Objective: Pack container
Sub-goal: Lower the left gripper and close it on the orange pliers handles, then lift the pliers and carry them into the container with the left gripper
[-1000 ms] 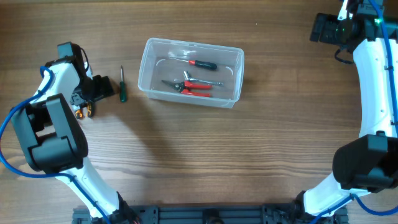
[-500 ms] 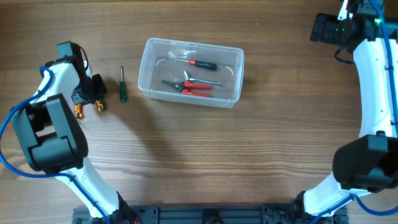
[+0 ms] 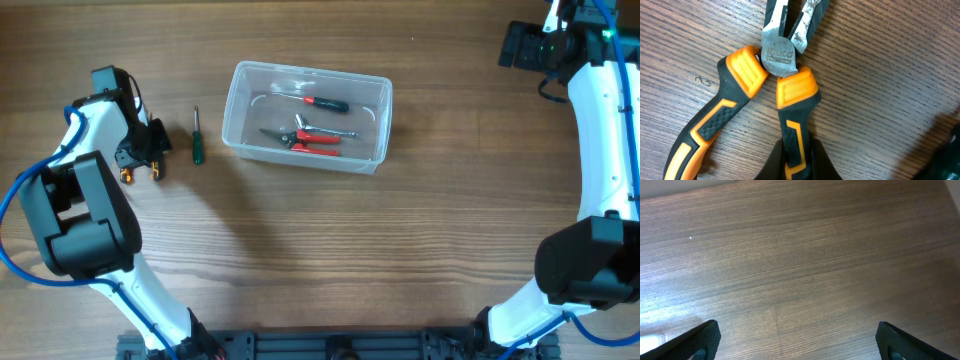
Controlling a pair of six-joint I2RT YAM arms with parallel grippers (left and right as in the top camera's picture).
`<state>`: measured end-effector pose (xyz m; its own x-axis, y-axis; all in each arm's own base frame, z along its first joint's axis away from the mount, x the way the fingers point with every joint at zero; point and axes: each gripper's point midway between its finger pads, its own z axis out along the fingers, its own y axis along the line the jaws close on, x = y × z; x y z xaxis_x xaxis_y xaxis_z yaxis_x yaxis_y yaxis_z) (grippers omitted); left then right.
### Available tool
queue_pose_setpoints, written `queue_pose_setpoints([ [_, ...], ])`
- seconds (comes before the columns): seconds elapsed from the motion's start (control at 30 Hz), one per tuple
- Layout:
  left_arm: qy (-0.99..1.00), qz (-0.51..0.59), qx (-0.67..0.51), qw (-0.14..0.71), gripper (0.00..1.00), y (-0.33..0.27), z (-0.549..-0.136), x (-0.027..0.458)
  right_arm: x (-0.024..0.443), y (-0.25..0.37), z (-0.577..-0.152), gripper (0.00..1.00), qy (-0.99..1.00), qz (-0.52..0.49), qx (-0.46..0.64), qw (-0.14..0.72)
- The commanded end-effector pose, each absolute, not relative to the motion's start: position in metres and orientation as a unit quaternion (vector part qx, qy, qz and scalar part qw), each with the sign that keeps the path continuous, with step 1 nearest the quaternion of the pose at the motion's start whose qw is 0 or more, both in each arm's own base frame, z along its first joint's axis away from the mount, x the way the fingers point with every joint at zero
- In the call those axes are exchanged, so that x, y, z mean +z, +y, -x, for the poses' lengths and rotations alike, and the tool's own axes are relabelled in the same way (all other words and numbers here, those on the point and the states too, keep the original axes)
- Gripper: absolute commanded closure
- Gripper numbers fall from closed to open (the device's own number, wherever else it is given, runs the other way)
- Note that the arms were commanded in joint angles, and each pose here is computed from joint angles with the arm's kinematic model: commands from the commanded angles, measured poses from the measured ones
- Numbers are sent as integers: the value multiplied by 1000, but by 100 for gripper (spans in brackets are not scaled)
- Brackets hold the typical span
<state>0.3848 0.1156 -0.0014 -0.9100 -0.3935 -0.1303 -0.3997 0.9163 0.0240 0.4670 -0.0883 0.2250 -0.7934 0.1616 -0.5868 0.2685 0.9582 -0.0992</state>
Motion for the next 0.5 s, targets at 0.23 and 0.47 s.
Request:
queue_pose_setpoints([
  [0.23,958,206,83,183,96,143,-420,93,242,-90,-466,0,934,-125,-92,320],
  [0.47,931,203,94,288,96,147,-437,178,242,-90,-466,0,934,-125,-92,320],
])
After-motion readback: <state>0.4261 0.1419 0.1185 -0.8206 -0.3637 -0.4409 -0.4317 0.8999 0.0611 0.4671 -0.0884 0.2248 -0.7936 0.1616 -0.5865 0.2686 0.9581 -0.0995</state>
